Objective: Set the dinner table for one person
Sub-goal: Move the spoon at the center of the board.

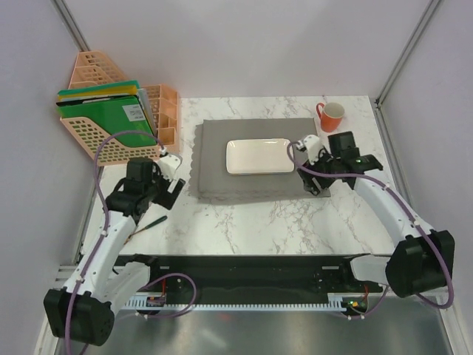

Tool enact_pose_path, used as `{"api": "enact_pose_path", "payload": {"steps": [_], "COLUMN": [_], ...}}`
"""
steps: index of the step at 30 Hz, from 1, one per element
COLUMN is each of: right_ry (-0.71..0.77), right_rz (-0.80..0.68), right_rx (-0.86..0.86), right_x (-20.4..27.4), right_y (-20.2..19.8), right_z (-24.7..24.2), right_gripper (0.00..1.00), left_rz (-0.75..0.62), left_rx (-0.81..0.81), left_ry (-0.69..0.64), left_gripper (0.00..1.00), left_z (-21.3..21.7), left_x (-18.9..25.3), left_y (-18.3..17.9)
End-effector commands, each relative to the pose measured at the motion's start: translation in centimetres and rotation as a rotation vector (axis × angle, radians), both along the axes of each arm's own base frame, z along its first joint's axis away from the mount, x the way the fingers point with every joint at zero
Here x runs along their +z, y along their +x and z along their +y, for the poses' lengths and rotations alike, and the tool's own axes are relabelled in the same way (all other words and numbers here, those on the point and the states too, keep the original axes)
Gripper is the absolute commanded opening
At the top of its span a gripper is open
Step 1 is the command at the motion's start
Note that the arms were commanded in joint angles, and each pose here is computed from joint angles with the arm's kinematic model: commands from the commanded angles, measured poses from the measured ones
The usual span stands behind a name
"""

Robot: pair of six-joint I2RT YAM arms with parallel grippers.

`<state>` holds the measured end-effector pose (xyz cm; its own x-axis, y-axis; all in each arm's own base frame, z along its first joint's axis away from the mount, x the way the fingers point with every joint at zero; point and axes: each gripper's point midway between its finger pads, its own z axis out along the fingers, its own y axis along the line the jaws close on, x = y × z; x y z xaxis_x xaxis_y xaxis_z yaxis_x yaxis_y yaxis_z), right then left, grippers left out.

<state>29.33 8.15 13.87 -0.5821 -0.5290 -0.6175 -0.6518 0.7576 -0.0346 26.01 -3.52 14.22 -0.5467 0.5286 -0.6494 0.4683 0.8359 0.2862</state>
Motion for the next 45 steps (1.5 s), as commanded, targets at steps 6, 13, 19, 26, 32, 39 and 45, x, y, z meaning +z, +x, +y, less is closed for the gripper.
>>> {"api": "enact_pose_path", "payload": {"steps": [6,13,19,26,32,39,45], "right_ry": [-0.080,-0.147,-0.132,-0.131,-0.167,-0.201,-0.211], "right_rz": [-0.040,-0.073,-0.086,-0.097,-0.122,-0.117,-0.106], "right_rx": [0.162,0.328,0.375,0.366,0.339,0.336,0.337], "right_x": [0.5,0.3,0.1,0.2,0.1,-0.8,-1.3], "right_y": [2.4,2.8,3.4,2.8,2.2,2.3,2.6], "right_z": [8.9,14.8,17.6,17.3,15.6,15.1,15.3], "right_gripper": [0.75,0.69,0.68,0.67,0.67,0.67,0.66], "left_rz": [-0.009,0.055,0.122,0.294,0.340,0.326,0.310], "left_rx": [0.182,0.318,0.253,0.195,0.210,0.072,0.022], "left_ry": [0.070,0.097,0.046,0.105,0.055,-0.010,0.091], "left_gripper": [0.99,0.91,0.84,0.92,0.92,0.91,0.93], "left_z": [5.9,11.1,9.8,10.5,10.3,8.1,8.8], "left_x": [-1.2,-2.2,-2.8,-6.3,-8.0,-7.4,-8.0], "left_y": [-1.0,-3.9,-5.5,-6.8,-5.7,-5.6,-7.2]}}
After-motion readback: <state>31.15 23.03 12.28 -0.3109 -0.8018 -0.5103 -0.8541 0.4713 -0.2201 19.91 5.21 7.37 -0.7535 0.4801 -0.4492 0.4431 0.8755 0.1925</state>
